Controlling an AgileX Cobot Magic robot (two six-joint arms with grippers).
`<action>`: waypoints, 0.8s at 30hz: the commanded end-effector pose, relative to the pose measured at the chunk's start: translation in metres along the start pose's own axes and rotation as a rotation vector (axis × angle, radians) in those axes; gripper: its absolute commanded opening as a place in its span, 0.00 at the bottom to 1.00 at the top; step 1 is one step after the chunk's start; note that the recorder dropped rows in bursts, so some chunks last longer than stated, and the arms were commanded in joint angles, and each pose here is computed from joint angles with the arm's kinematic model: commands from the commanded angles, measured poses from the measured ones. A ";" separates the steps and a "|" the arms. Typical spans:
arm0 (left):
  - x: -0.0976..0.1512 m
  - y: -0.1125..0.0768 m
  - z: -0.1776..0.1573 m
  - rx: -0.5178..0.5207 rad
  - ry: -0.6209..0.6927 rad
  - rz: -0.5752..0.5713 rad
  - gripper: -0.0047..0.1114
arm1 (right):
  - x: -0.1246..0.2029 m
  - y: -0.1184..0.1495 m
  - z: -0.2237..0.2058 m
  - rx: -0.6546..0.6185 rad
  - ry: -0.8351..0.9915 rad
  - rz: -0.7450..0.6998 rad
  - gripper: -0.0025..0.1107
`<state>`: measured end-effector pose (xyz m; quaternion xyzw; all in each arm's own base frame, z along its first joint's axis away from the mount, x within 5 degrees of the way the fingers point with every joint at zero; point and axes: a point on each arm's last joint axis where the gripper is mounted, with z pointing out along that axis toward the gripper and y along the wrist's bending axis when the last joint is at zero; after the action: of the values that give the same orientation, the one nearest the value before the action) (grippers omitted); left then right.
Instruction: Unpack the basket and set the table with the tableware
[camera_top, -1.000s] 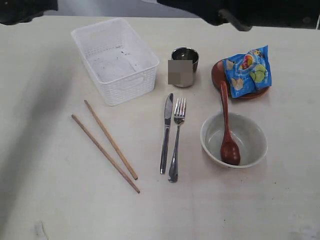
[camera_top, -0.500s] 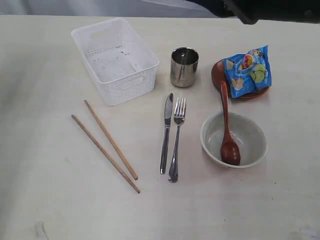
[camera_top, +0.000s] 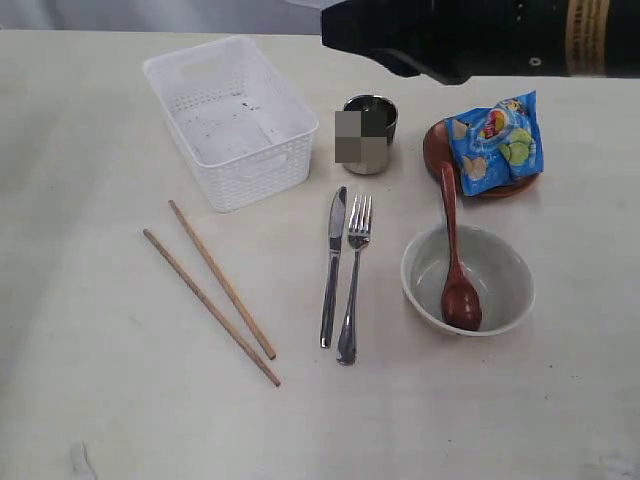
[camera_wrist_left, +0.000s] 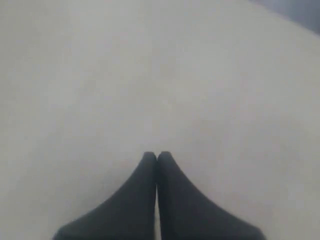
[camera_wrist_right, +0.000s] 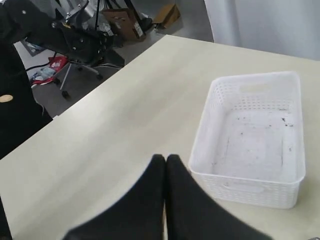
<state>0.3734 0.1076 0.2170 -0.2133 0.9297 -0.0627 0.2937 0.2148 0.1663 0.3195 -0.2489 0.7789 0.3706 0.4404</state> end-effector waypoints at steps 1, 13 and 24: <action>-0.003 0.003 0.002 -0.133 0.171 0.190 0.04 | 0.001 -0.002 0.003 -0.004 0.012 -0.024 0.02; 0.031 -0.096 0.010 0.103 0.162 0.488 0.04 | 0.001 -0.001 0.003 -0.015 0.015 -0.027 0.02; 0.112 -0.221 -0.040 0.637 0.090 1.129 0.44 | 0.003 0.002 0.003 -0.052 0.032 0.005 0.02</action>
<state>0.3560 -0.1381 0.2338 0.3830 0.8581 -0.1918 0.2832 0.2139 0.1695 0.3157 -0.2625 0.7783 0.3806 0.4248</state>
